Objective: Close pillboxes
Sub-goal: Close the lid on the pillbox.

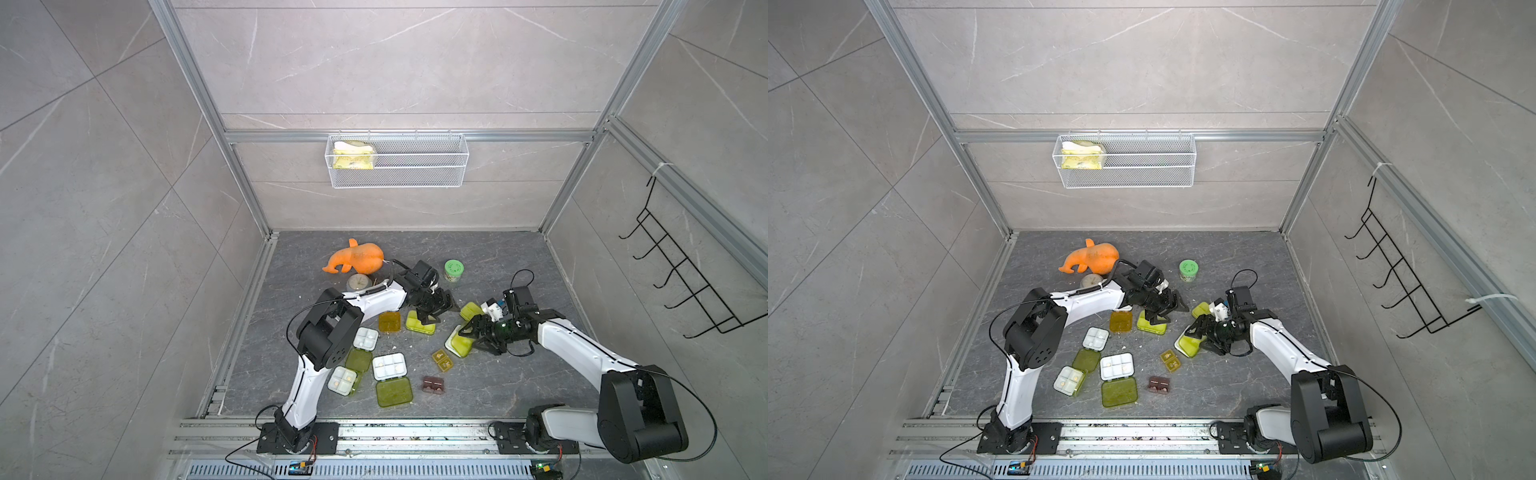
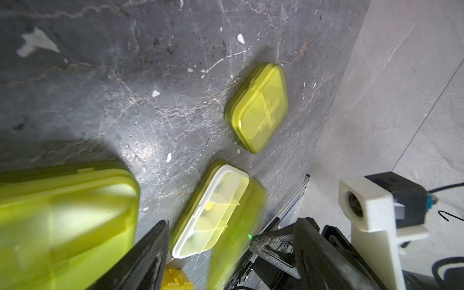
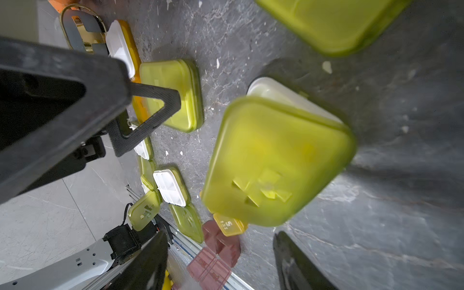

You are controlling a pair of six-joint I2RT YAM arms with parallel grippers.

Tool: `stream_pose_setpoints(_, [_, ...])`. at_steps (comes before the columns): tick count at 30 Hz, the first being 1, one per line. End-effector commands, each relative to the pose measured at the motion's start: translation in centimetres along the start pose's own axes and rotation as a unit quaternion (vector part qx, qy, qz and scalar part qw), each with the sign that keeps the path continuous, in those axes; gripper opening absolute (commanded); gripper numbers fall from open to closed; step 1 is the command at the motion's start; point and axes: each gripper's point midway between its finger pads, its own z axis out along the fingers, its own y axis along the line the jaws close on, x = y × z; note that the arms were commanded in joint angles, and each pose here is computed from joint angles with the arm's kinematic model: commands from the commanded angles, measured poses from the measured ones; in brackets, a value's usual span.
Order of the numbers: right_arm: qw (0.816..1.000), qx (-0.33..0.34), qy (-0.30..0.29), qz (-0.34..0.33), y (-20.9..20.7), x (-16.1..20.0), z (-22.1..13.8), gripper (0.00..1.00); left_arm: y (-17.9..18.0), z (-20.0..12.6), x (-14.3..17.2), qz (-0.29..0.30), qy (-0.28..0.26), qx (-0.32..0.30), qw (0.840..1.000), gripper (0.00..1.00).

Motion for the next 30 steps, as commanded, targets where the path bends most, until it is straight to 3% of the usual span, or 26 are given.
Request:
stream_pose_setpoints(1, [1.000,-0.006,-0.005,-0.003,0.7,-0.7,0.1,0.69,-1.7,-2.3,0.0,0.021,-0.018,0.010,1.000,0.80])
stream_pose_setpoints(16, [1.000,0.000,-0.009,-0.012,1.0,-1.0,-0.2,0.68,-1.7,-2.8,0.3,0.030,-0.013,0.006,0.999,0.79])
stream_pose_setpoints(23, [0.999,0.051,0.004,0.010,-1.4,-0.5,0.0,0.67,-1.3,-0.9,1.0,0.028,0.006,0.001,1.000,0.76])
stream_pose_setpoints(30, [0.998,0.057,0.008,0.033,-3.4,-0.1,0.8,0.66,-0.8,1.8,2.1,0.025,0.026,-0.002,0.999,0.71])
